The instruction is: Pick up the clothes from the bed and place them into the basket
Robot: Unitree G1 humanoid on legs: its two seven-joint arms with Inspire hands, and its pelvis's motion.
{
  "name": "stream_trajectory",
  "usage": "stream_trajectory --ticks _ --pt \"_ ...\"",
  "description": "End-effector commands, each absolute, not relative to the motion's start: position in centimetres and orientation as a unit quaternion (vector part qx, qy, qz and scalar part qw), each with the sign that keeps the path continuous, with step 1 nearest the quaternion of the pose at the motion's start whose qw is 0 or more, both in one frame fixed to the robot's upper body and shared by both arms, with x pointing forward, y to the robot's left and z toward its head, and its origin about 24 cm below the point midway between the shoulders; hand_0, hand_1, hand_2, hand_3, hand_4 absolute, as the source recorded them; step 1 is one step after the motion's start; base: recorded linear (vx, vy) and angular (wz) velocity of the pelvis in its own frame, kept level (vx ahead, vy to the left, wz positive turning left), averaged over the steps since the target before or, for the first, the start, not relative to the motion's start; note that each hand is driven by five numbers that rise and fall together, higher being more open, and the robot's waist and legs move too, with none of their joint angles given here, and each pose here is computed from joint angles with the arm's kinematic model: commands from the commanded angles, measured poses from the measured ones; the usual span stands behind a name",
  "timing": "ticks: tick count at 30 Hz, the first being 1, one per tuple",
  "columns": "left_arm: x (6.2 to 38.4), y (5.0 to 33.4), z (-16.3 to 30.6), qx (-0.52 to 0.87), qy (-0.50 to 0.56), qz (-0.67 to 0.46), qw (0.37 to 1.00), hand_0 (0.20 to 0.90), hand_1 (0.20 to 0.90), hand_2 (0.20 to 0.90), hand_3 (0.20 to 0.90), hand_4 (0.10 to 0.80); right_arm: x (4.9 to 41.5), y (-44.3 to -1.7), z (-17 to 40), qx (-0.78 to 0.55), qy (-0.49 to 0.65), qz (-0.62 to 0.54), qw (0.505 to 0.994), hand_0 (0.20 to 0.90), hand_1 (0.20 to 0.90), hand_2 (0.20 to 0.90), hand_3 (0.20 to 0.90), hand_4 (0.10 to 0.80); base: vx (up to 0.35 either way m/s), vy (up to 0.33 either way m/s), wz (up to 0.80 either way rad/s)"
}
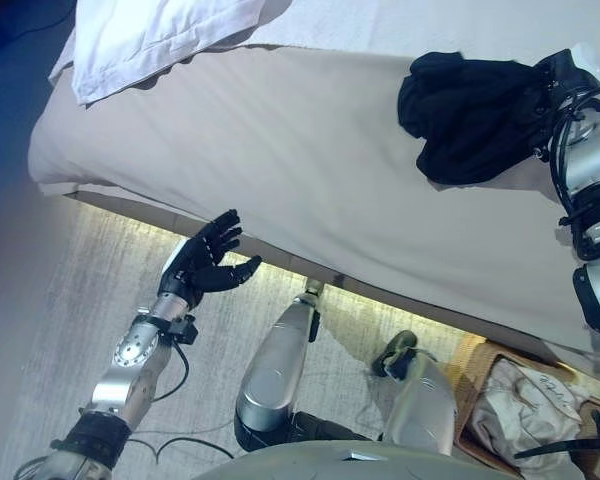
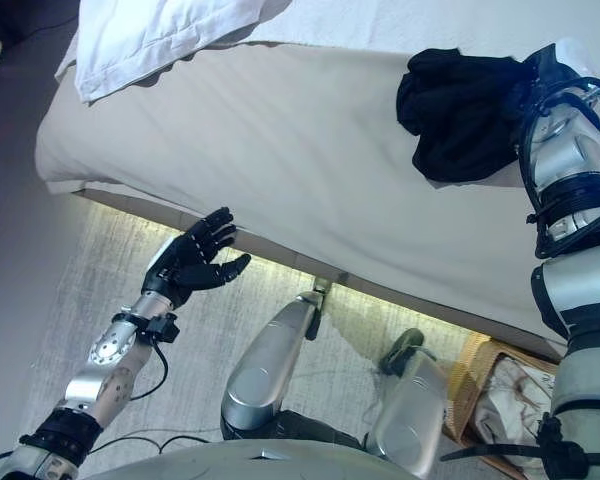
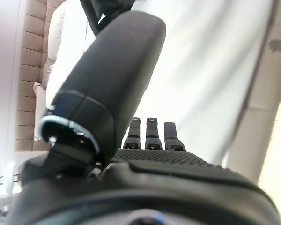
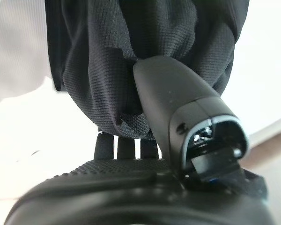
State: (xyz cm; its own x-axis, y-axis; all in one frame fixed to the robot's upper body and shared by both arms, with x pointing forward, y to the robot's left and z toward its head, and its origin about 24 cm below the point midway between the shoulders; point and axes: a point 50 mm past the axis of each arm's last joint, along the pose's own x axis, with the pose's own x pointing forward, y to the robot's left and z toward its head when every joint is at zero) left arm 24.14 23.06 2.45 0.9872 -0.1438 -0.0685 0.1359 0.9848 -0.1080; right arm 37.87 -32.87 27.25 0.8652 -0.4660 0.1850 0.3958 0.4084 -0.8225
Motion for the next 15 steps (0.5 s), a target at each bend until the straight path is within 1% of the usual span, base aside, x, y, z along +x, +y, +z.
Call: stream_trajectory --ticks 1,8,15 --pt "24.2 24.9 4.0 -0.025 0.002 -0.036 0.999 0.9 0.9 0.9 0.9 0.8 35.7 -34.3 32.7 -0.48 -0.064 -0.308 0.819 0.3 0.3 0.3 0.2 0.1 -0.046 -0.006 -0.17" --pt "24.2 25.1 2.9 -0.005 0.038 -0.034 0.999 0.9 0.9 0.9 0.9 0.8 34.2 -35.7 32.1 -0.458 -0.082 -0.297 0.834 0.3 0.3 0.3 0.2 0.1 0.028 -0.013 -0.16" --pt "24.0 25.1 1.5 0.006 0.075 -0.024 0.997 0.9 0.9 0.9 0.9 0.8 33.0 -37.2 31.5 -0.455 -0.077 -0.305 0.833 0.3 0.3 0.3 0.2 0.1 0.041 0.005 -0.25"
